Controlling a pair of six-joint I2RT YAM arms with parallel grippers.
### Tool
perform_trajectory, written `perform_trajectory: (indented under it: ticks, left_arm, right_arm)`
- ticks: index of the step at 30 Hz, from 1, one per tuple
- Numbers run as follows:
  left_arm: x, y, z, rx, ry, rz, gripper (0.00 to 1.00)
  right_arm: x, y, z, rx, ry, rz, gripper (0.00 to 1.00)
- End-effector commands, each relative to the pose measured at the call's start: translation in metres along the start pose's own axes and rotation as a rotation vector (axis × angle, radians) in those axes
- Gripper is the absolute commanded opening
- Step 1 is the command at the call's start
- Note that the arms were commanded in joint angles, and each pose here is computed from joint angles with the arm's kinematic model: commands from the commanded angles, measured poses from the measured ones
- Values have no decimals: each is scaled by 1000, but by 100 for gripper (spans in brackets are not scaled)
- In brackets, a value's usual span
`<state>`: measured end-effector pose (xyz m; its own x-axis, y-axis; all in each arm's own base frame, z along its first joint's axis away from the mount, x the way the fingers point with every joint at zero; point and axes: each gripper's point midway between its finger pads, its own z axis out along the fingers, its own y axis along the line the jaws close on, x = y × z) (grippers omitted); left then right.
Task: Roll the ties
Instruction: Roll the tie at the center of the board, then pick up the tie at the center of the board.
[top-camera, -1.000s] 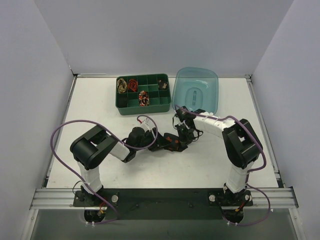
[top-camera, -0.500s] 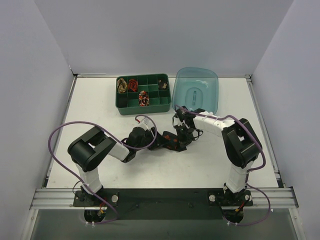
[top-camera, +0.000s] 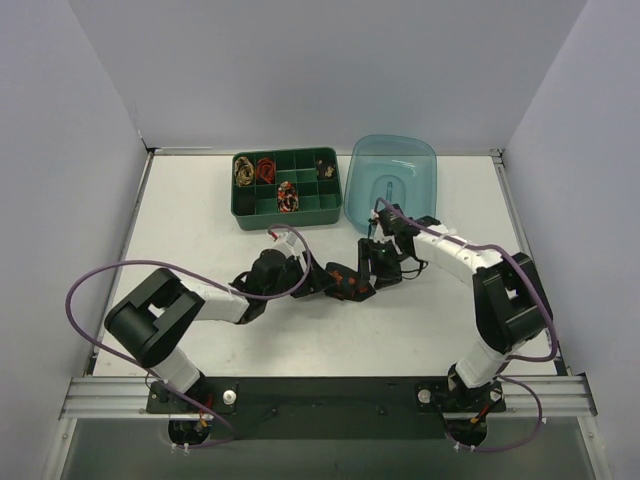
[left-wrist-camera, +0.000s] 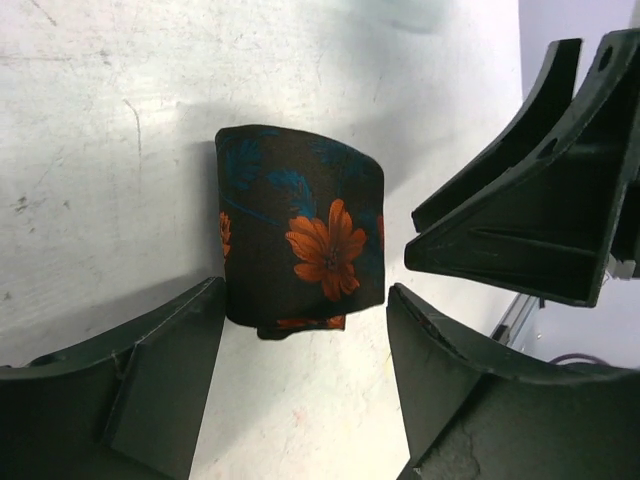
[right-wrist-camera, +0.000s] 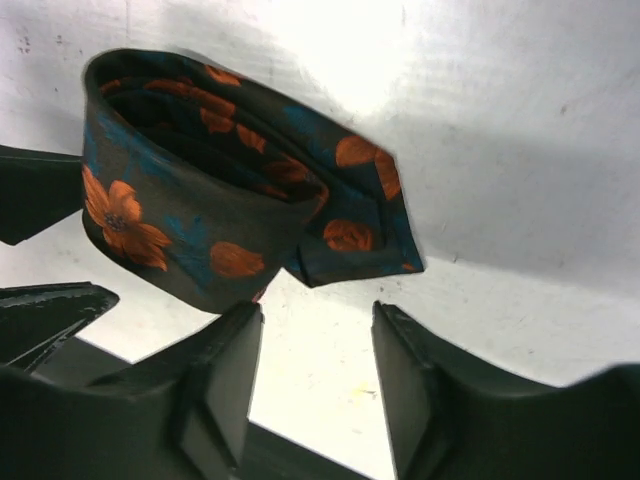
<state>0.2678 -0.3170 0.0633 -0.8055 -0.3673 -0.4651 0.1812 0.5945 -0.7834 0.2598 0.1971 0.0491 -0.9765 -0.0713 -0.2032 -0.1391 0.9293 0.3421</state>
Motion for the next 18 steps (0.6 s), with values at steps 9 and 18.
perform_trajectory:
  ticks: [9, 18]
  left_arm:
    - [-33, 16, 0, -17, 14, 69, 77]
    - [-32, 25, 11, 46, 34, 8, 77]
  right_arm:
    - [-3, -18, 1, -184, -80, 257, 85]
    - [1, -7, 18, -335, -73, 303, 85]
